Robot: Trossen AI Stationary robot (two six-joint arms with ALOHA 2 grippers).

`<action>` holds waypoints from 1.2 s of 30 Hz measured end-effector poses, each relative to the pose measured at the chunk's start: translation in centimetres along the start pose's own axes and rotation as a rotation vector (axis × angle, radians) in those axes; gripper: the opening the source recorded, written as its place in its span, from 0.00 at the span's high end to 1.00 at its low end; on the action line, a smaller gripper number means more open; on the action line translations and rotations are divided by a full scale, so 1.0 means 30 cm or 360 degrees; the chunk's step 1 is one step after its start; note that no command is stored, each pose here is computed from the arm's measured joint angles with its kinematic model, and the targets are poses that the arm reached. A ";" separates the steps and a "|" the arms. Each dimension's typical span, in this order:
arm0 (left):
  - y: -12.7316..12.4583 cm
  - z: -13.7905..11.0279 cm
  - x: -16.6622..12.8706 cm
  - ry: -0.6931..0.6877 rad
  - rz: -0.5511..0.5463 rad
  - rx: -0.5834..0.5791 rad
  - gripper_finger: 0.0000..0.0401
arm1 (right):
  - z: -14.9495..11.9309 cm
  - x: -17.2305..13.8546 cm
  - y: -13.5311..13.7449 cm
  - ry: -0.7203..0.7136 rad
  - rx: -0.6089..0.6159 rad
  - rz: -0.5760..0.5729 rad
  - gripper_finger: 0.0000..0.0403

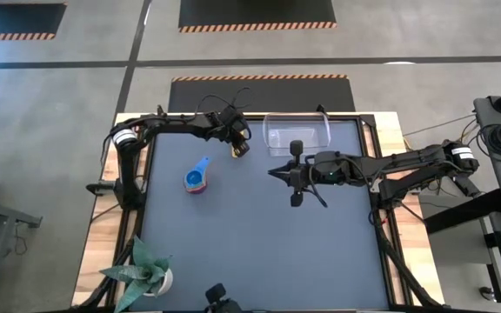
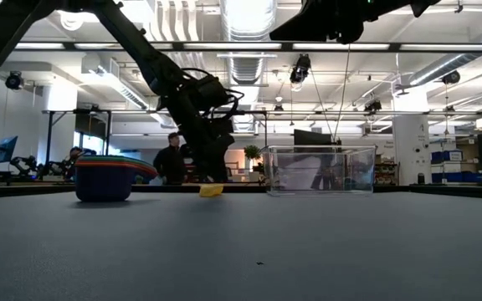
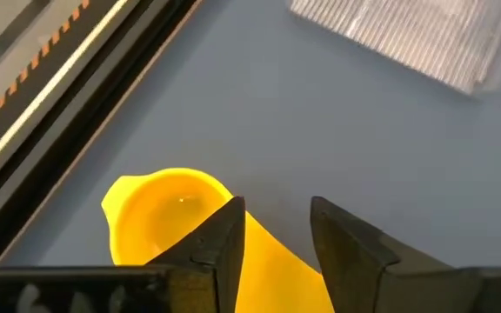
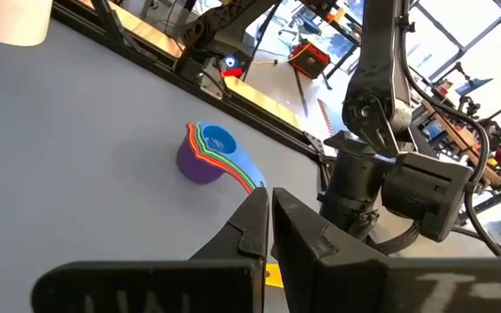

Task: Nest measuring cups in basket
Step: Stack the yellow measuring cup on top of the blue measuring cup

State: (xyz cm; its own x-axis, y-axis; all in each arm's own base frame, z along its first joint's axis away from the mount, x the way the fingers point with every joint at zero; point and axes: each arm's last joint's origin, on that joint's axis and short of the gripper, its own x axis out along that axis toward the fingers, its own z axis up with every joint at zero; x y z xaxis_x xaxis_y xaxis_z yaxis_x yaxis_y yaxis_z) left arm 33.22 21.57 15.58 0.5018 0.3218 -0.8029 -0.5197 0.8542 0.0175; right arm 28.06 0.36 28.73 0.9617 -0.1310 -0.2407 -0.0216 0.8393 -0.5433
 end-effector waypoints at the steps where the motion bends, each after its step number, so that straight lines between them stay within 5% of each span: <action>1: 0.001 0.000 0.002 -0.0001 0.0013 0.0000 0.72 | 0.000 0.000 0.000 -0.0001 0.0000 0.0000 0.98; 12: 0.001 -0.028 0.065 0.0049 0.0034 0.0003 0.78 | 0.000 0.000 0.000 0.0001 0.0005 0.0001 0.98; 21: -0.007 -0.025 0.054 0.0051 0.0027 0.0028 0.98 | -0.001 0.000 0.001 0.0005 0.0000 0.0004 0.98; 29: -0.009 -0.025 0.039 0.0067 0.0022 0.0048 1.00 | -0.002 0.000 0.001 0.0010 -0.0001 0.0007 0.98; 36: -0.041 -0.039 -0.014 0.0188 -0.0151 0.0293 1.00 | -0.002 0.000 0.001 0.0010 -0.0002 0.0007 0.98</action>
State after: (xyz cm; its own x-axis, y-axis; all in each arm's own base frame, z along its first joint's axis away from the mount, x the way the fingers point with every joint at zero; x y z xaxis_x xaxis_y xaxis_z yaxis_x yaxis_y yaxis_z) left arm 32.84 19.91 15.22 0.4527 0.1957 -0.8699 -0.3336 0.9419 0.0383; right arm 28.05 0.36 28.66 0.9598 -0.1306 -0.2485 -0.0264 0.8392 -0.5432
